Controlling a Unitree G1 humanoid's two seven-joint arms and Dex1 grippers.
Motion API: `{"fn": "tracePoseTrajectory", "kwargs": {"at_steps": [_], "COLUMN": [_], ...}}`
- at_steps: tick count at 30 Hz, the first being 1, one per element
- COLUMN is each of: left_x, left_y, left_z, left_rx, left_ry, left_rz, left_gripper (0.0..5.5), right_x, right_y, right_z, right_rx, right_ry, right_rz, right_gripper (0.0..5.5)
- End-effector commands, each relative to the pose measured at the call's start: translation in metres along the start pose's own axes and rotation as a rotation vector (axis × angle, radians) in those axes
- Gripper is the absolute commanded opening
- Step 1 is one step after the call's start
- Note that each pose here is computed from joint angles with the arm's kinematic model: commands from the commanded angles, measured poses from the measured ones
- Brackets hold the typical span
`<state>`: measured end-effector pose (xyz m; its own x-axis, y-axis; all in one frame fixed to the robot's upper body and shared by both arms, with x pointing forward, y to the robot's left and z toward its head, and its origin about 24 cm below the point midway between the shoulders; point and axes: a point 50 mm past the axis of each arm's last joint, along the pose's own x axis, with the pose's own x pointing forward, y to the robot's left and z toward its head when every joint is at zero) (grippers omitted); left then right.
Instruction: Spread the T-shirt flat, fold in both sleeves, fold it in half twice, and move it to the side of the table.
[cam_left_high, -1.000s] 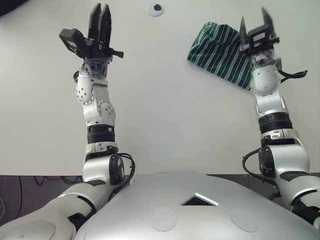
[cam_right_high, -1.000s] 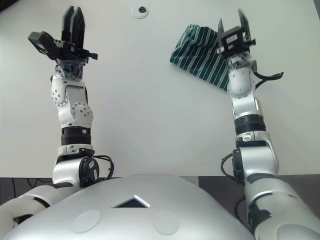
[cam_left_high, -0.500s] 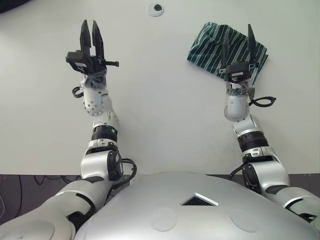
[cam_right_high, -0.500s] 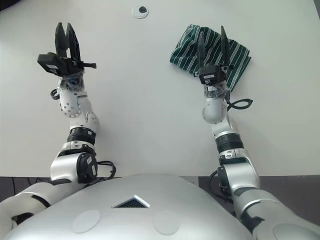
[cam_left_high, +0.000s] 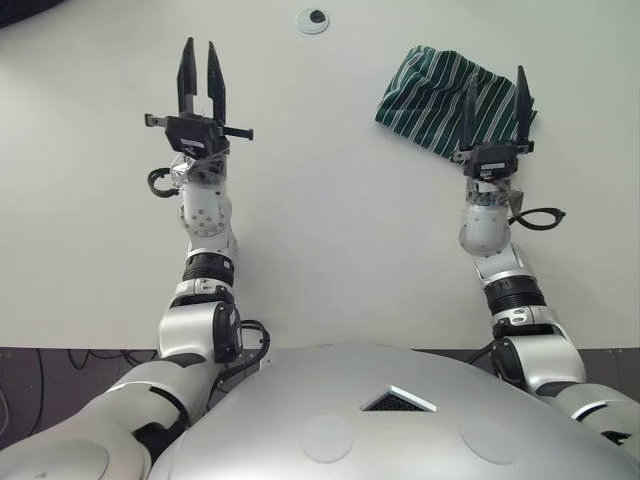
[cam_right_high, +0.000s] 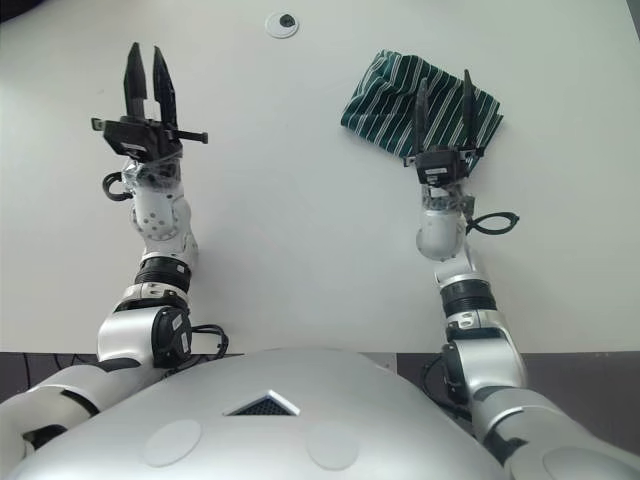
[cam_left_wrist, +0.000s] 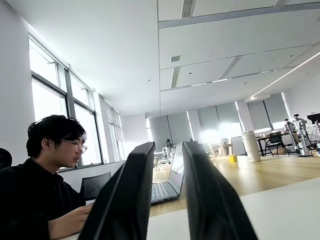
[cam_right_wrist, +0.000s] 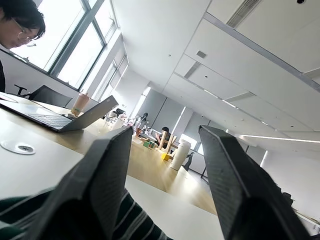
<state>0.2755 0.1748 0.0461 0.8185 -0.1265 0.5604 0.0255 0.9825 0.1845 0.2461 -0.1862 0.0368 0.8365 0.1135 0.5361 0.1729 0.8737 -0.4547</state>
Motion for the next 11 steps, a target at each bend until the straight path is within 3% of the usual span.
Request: {"fn": "tracePoseTrajectory", "kwargs": {"at_steps": [1, 11], "left_x": [0.007, 0.013], "left_y": [-0.014, -0.034], "left_z": [-0.003, -0.002], "left_rx": [-0.054, -0.164], "left_ry": [0.017, 0.001], "left_rz": [0.003, -0.092], "left_gripper": [0.93, 0.93], "right_x": [-0.013, -0.011], "right_y": [-0.010, -0.014], "right_z": [-0.009, -0.020], "right_rx": [-0.031, -0.072], "right_ry": [0.041, 0.066], "right_rz": [0.011, 0.018], "right_gripper": [2.42, 2.42]}}
